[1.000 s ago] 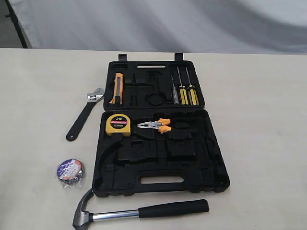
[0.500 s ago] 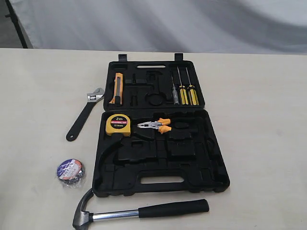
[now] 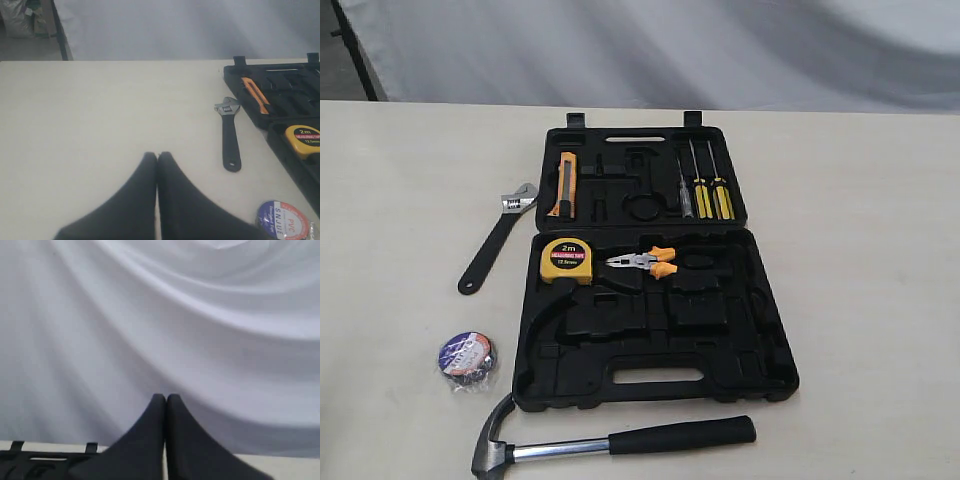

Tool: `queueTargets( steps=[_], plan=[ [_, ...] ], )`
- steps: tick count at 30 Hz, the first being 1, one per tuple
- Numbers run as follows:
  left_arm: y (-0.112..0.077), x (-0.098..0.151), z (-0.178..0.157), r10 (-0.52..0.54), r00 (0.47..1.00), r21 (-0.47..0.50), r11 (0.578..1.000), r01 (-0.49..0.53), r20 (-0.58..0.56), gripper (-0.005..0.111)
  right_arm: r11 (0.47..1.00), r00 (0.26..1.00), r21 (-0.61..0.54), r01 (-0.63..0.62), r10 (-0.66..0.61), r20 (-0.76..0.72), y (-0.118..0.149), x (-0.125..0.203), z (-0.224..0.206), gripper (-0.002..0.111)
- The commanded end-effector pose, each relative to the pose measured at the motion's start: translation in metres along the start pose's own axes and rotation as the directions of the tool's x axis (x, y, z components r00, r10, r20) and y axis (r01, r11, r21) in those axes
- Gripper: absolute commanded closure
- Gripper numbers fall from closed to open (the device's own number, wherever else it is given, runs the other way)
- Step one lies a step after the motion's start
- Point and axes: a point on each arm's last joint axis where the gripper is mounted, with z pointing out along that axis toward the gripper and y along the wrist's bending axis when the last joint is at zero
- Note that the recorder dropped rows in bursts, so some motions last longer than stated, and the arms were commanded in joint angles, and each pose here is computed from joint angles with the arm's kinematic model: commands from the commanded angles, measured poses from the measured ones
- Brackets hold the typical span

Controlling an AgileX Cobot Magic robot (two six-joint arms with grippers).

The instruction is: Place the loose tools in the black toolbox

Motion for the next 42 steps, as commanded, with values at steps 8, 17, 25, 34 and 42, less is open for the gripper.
queueTargets(
  steps=[8,17,25,34,42],
  plan=[
    [0.000,0.002,-0.001,-0.022,1.000,0.014,1.000,0.022,0.007,0.105,1.000,0.949,0.011,-0.003,0.006,-0.315,-0.001,-0.025,0.007,0.109],
    [0.000,0.002,-0.001,-0.022,1.000,0.014,1.000,0.022,0.007,0.105,0.975,0.611,0.017,-0.223,0.153,-0.777,0.013,-0.062,0.055,0.109],
    [0.000,0.002,-0.001,-0.022,1.000,0.014,1.000,0.022,0.007,0.105,0.974,0.423,-0.027,-0.226,0.073,-0.903,0.019,-0.028,0.086,0.109],
    [0.000,0.002,-0.001,-0.022,1.000,0.014,1.000,0.022,0.007,0.105,0.822,0.490,-0.550,-0.143,-0.424,-0.762,0.062,-0.014,0.097,0.109],
    [0.000,0.002,-0.001,-0.022,1.000,0.014,1.000,0.022,0.007,0.105,0.549,0.504,-0.818,-0.173,-0.664,-0.552,0.108,-0.009,0.078,0.109]
  ],
)
